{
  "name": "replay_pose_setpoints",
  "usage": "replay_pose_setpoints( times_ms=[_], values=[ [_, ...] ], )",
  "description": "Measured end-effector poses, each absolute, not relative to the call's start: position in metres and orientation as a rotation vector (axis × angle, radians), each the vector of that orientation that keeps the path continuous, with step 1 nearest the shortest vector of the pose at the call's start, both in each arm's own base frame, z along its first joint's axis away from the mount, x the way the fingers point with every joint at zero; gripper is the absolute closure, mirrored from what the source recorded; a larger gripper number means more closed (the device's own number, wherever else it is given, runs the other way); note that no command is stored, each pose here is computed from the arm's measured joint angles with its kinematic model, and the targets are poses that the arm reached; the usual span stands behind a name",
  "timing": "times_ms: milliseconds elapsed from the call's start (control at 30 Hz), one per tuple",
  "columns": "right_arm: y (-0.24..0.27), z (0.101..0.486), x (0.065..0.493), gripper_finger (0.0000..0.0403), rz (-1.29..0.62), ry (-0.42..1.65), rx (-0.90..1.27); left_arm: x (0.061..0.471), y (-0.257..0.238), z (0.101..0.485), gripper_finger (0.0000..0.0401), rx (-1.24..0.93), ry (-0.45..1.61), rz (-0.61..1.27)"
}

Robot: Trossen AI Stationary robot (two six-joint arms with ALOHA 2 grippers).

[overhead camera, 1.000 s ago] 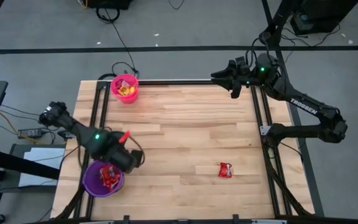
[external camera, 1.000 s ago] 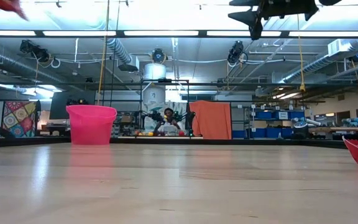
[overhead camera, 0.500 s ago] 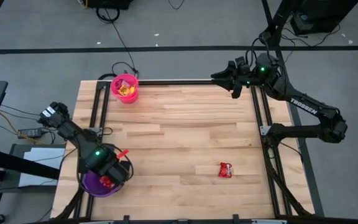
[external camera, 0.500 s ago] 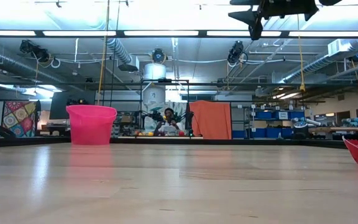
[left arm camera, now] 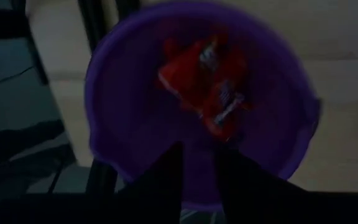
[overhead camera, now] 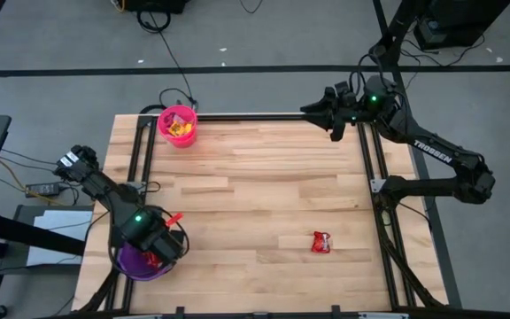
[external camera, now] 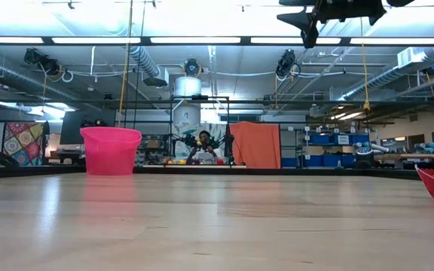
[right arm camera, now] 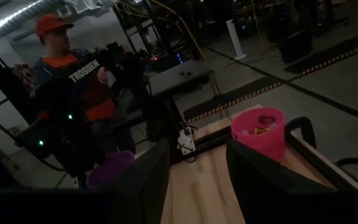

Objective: Sort candy by brand, put in halloween buckets
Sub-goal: Put the red candy into the violet bucket

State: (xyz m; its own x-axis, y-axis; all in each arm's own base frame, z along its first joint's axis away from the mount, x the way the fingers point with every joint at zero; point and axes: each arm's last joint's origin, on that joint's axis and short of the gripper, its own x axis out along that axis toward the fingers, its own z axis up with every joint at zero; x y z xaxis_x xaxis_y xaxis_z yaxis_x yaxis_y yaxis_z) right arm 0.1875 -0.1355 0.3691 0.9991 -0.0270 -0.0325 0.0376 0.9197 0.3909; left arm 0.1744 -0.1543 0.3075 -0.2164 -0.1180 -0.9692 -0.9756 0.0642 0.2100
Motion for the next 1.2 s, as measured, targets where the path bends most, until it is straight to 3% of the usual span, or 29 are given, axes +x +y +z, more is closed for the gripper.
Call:
replay_pose_setpoints(
  times_ms=[133,300,500,867,1200],
  values=[
    [-0.138,0.362,0.185,0.0231,-0.059,0.084,0.433,0.181,-0.146,0.316,0.0301,-1.163,1.322,1.230],
    [-0.138,0.346,0.174,0.0231,-0.146,0.239,0.492,0.194,-0.113,0.353,0.0300,-1.132,0.914,1.095],
    [-0.118,0.323,0.149,0.0231,-0.309,0.543,0.568,0.210,-0.066,0.406,0.0300,-0.898,0.552,0.995],
    [-0.056,0.306,0.113,0.0231,-0.532,0.953,0.861,0.254,0.015,0.431,0.0300,-0.503,0.485,0.837],
    [-0.005,0.291,0.131,0.0231,-0.705,0.934,1.090,0.272,0.040,0.430,0.0299,-0.323,0.450,0.704]
  ],
)
